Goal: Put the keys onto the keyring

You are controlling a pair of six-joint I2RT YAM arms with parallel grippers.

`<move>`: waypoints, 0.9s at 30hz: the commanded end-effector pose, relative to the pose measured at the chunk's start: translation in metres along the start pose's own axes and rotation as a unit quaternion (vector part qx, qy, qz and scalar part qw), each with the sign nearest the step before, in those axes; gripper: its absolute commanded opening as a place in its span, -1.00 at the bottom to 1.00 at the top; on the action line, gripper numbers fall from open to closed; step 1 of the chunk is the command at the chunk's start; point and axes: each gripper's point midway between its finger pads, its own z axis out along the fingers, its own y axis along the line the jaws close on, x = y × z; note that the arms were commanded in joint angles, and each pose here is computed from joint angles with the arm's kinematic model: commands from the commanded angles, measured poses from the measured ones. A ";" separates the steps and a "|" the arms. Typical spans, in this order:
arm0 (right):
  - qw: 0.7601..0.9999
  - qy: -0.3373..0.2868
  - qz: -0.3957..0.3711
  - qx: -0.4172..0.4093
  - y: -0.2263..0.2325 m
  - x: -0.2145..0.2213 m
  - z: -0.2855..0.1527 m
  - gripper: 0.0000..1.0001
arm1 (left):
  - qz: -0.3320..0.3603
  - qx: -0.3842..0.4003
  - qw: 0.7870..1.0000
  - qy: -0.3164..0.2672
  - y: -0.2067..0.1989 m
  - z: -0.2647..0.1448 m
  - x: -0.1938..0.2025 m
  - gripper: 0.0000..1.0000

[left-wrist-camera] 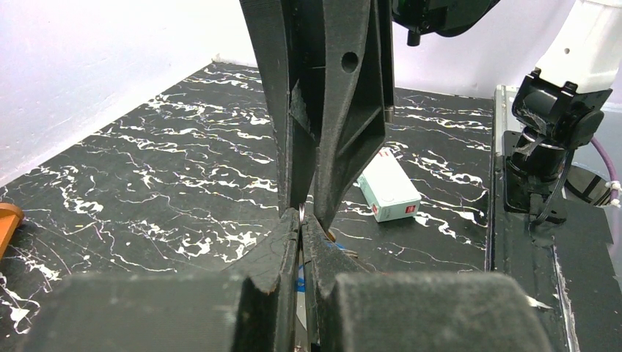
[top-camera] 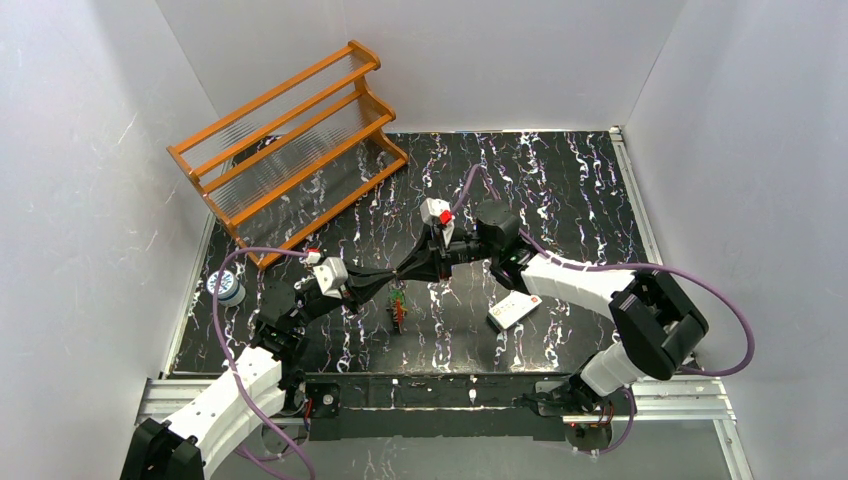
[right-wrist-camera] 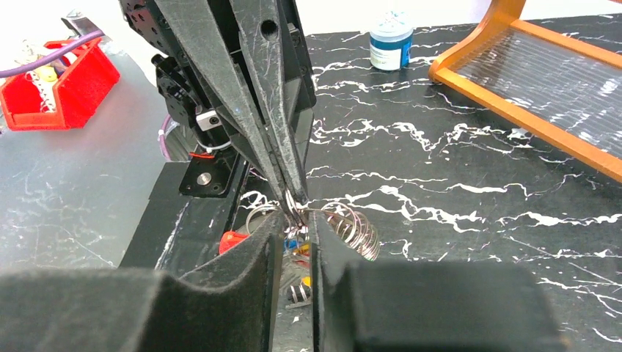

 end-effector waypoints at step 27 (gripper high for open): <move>0.980 0.173 -0.006 0.101 -0.023 0.004 -0.012 -0.97 | 0.082 -0.011 0.985 0.154 0.020 -0.010 0.002 -0.07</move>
